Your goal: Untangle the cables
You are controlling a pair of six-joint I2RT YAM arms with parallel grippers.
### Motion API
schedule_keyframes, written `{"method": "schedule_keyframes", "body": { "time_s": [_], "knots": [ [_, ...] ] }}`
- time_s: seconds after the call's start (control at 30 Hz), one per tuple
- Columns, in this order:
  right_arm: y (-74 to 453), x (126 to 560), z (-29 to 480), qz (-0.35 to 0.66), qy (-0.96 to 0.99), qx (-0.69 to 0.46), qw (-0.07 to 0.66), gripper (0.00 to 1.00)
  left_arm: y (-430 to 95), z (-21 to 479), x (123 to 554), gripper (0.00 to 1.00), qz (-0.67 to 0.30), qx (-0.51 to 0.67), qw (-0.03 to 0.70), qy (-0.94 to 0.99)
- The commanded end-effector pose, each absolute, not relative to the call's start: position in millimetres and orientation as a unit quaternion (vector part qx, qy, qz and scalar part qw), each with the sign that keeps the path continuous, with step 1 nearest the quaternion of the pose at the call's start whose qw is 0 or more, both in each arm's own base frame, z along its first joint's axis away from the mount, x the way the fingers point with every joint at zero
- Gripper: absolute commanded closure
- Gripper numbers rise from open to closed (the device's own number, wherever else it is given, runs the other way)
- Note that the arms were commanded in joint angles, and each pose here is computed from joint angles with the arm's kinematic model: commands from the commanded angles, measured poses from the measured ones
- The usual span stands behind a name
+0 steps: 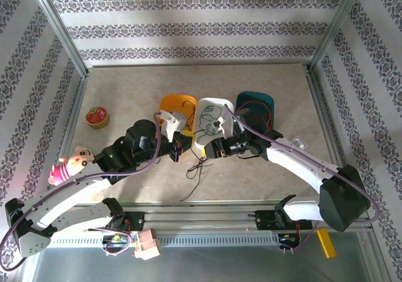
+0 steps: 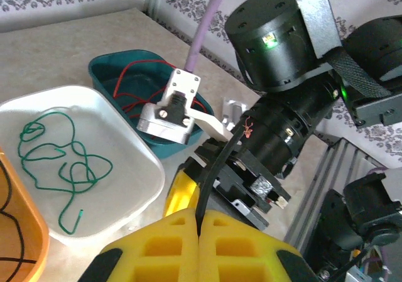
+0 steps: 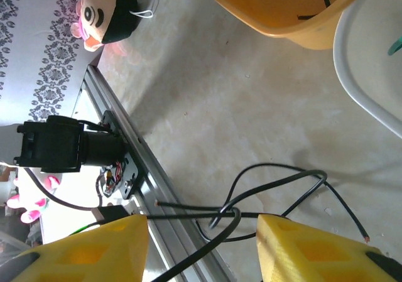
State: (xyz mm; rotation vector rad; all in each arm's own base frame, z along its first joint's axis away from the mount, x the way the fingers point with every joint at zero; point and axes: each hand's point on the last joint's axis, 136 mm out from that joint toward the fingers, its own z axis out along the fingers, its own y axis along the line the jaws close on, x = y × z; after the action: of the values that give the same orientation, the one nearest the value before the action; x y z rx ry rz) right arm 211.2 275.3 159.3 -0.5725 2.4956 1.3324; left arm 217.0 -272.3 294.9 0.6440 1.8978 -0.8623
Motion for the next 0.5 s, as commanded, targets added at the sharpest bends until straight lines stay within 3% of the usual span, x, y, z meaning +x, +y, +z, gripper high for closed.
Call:
{"method": "schedule_keyframes", "body": {
  "time_s": [0.0, 0.2, 0.47],
  "knots": [
    [273, 200, 153, 0.463, 0.857, -0.197, 0.109, 0.51, -268, 301, 221, 1.0, -0.334, 0.259, 0.485, 0.765],
    [274, 184, 141, 0.478, 0.853, -0.2, 0.067, 0.54, -239, 262, 254, 1.0, -0.228, 0.183, 0.484, 0.825],
    [279, 170, 122, 0.472, 0.857, -0.206, 0.016, 0.54, -247, 187, 254, 1.0, -0.21, 0.179, 0.383, 0.882]
  ]
}}
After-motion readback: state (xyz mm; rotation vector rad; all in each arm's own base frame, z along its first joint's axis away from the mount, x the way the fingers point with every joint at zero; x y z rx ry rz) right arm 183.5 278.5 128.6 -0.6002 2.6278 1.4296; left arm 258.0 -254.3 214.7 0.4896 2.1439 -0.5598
